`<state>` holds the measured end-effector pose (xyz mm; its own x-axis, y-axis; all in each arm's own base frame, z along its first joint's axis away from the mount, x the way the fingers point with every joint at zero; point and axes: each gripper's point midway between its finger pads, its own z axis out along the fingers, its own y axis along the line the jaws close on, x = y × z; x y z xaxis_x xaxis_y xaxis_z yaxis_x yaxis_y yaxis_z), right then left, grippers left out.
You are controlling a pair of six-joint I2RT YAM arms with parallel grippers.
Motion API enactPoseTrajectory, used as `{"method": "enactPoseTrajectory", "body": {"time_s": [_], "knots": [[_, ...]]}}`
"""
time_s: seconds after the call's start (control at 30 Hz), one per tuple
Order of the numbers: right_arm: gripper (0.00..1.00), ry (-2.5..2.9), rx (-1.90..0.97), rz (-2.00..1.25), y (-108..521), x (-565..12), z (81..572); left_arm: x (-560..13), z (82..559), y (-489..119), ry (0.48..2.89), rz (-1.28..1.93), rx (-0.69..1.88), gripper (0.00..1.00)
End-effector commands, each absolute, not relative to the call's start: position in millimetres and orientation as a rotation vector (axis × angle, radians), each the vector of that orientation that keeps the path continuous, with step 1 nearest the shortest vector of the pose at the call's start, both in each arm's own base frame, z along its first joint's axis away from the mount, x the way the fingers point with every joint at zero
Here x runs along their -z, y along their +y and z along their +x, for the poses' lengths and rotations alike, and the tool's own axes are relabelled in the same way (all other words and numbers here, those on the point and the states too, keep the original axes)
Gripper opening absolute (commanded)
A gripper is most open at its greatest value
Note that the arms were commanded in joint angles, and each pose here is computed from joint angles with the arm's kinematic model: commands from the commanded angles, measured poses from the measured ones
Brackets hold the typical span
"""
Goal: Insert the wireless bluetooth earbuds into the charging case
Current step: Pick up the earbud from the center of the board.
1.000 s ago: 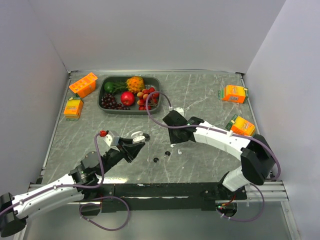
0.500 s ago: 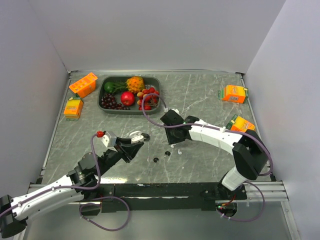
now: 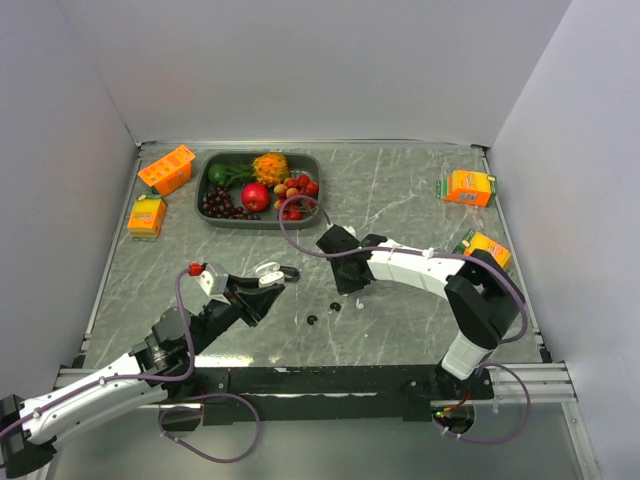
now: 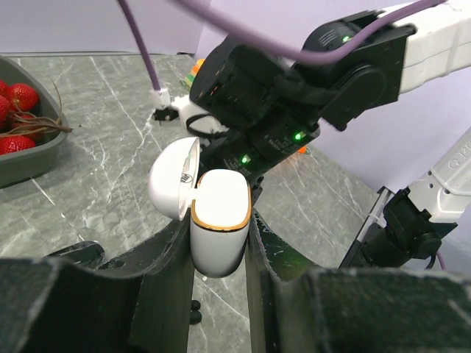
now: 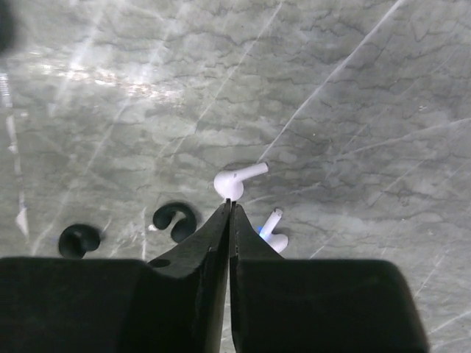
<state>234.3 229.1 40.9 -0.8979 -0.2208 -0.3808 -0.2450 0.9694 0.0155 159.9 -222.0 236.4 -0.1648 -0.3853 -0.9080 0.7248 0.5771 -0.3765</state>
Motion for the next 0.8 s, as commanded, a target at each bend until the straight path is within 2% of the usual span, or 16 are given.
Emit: {"method": "enactPoseTrajectory", "body": {"time_s": [0.0, 0.13, 0.77], "knots": [[0.04, 2.736, -0.054, -0.302, 231, -35, 244, -254, 159, -218, 1.39, 0.276, 1.027, 0.01], [0.0, 2.738, -0.031, -0.279, 224, -33, 241, -254, 159, -218, 1.39, 0.276, 1.025, 0.01], [0.0, 2.742, -0.083, -0.306, 240, -29, 248, -251, 159, -218, 1.403, 0.274, 1.02, 0.01]]}}
